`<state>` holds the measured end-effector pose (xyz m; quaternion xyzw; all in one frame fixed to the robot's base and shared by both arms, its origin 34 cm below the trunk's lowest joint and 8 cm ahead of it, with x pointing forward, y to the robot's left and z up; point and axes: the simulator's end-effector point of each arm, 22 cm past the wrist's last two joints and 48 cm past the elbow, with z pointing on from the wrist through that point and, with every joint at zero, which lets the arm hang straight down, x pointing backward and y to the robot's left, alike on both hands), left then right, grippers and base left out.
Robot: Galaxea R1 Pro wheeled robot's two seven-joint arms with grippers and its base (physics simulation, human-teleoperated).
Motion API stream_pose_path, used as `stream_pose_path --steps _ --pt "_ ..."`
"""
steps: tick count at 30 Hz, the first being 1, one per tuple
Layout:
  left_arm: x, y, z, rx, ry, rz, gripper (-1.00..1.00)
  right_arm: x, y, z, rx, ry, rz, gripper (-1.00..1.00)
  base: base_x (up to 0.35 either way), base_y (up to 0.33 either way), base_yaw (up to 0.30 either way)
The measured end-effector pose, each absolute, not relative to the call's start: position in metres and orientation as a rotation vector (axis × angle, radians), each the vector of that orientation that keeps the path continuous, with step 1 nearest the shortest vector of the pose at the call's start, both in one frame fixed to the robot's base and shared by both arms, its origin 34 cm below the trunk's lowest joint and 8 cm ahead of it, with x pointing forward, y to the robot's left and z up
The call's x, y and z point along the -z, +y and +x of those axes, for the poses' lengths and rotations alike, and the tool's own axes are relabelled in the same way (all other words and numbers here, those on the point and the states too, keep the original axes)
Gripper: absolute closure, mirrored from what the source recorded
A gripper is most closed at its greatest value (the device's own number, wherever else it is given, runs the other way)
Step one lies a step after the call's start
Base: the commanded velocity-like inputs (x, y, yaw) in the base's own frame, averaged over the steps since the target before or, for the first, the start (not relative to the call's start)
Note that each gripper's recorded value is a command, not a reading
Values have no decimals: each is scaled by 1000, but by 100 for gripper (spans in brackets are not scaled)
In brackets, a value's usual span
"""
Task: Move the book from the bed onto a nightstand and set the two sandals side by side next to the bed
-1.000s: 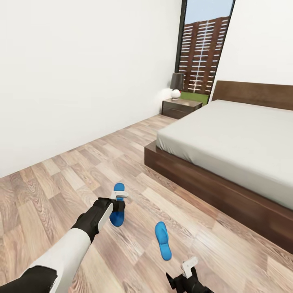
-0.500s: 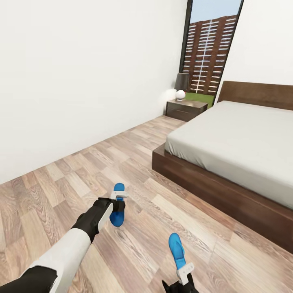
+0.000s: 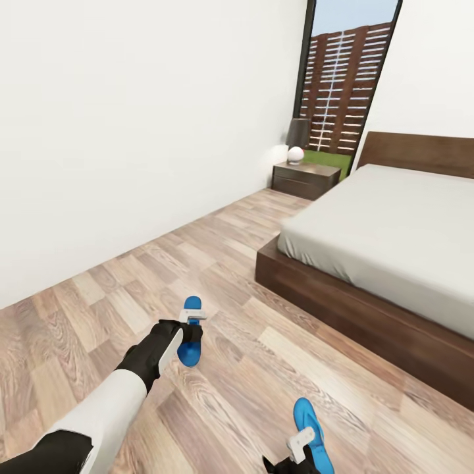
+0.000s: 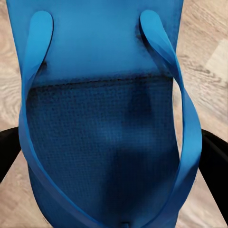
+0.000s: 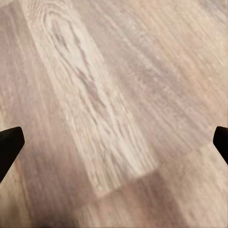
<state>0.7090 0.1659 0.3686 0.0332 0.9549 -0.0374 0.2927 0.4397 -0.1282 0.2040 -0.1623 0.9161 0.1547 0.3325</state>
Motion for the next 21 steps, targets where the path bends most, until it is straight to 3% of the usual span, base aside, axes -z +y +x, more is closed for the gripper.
stream_pose_path --steps 14,21 --pt "-369 166 709 101 2544 88 100 -203 -128 439 -407 2395 -428 -100 48 270 -270" --pt "-369 166 709 100 2544 89 100 -203 -127 438 -409 2395 -432 -100 187 268 -273"
